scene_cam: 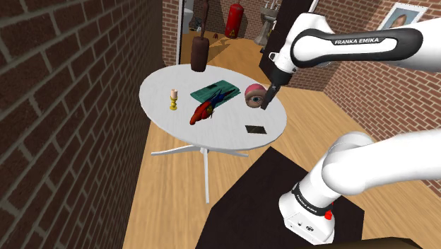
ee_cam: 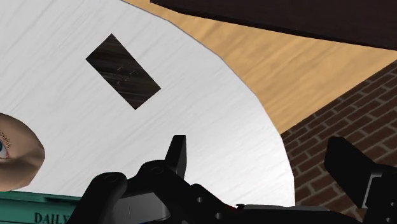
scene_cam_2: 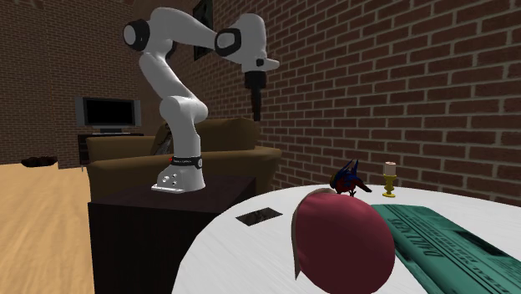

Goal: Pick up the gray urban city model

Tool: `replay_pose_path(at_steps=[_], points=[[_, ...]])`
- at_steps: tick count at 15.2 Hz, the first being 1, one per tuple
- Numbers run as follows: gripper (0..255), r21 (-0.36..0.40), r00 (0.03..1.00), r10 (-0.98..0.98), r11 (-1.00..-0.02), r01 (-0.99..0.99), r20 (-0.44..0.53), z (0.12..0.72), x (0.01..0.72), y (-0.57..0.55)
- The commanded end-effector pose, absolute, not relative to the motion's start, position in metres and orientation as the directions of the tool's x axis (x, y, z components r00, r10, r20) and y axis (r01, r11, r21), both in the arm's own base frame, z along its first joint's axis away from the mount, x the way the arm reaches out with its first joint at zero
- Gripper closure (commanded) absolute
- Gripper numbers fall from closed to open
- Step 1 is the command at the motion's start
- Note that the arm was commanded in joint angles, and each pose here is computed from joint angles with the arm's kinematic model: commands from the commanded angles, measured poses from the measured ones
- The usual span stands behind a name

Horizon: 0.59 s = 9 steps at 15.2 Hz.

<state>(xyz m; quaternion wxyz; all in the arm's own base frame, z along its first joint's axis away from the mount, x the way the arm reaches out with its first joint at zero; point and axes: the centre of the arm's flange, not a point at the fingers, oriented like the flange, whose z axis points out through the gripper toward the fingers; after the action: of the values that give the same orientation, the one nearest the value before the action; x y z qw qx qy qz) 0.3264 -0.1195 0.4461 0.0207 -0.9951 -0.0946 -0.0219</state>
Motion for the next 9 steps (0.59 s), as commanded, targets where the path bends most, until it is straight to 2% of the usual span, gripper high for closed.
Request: replay_pose_path(at_steps=[1,9], points=[[0,-0.037,0.977,0.208,-0.977,0.210,0.044,0.425,0.330,-0.136],[0,-0.043,0.959,0.281,-0.959,0.282,0.025,0.343,0.349,-0.201]])
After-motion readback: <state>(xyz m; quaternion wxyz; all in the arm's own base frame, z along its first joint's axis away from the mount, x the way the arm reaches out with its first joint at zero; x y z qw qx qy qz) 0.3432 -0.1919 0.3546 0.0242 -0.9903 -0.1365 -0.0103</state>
